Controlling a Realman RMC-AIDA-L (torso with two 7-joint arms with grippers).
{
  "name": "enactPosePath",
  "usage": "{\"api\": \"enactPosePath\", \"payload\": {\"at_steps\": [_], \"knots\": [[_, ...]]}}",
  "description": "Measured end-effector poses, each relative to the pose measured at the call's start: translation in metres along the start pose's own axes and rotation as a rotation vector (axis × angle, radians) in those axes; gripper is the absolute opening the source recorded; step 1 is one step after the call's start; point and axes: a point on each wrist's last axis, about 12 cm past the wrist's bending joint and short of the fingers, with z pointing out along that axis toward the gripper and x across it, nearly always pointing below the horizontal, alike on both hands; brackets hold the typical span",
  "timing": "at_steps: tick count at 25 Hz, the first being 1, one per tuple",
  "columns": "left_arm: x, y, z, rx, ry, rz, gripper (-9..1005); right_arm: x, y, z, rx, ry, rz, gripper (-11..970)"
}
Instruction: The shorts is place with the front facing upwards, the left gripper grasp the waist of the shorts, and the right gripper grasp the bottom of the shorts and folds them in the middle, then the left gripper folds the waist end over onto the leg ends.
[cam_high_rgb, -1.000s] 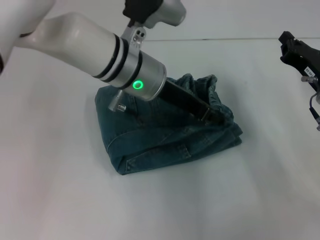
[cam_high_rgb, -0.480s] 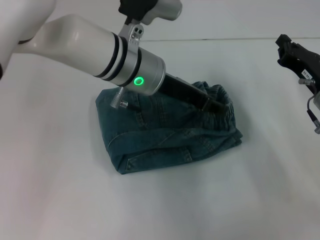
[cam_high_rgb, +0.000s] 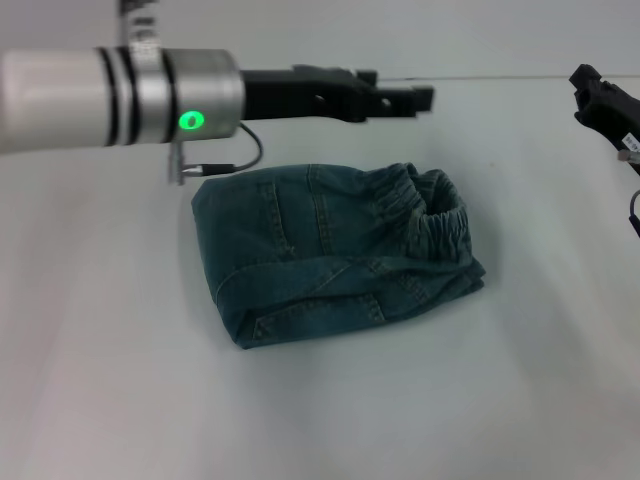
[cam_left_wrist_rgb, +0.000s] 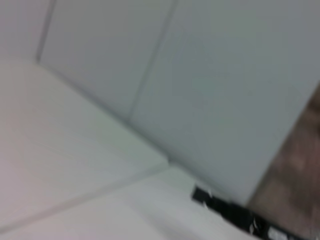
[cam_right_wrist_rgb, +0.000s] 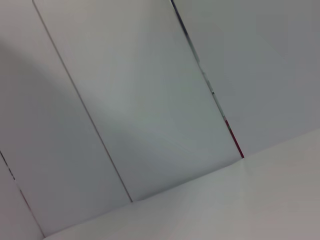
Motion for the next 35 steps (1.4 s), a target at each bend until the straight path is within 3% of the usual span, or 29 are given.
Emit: {"api": "enactPosePath", "payload": {"at_steps": [7, 9, 14, 16, 19, 27, 33, 35], "knots": [[0.027, 0.022, -0.054, -0.018, -0.167, -0.062, 910, -0.024, -0.004, -0.003, -0.149, 0.033, 0.066, 11], [0.041, 0.029, -0.078, -0.030, -0.205, -0.092, 910, -0.033, -0.004, -0.005, -0.207, 0.059, 0.073, 11], [0.076, 0.036, -0.128, -0.031, -0.248, -0.124, 910, -0.056, 0.003, -0.008, -0.377, 0.147, 0.062, 83], [0.089, 0.035, -0.142, -0.016, -0.220, -0.121, 910, -0.066, 0.006, -0.008, -0.437, 0.208, 0.029, 184], [0.106, 0.032, -0.155, -0.008, -0.153, -0.102, 910, -0.076, 0.013, -0.010, -0.528, 0.343, -0.043, 335], [0.127, 0.024, -0.173, 0.001, -0.036, -0.066, 910, -0.091, 0.019, -0.040, -0.736, 0.603, -0.170, 590], [0.131, 0.018, -0.178, 0.018, 0.010, -0.053, 910, -0.081, 0.009, -0.058, -0.736, 0.794, -0.180, 734], [0.132, 0.017, -0.178, 0.027, 0.030, -0.050, 910, -0.077, 0.006, -0.061, -0.716, 0.833, -0.187, 734]]}}
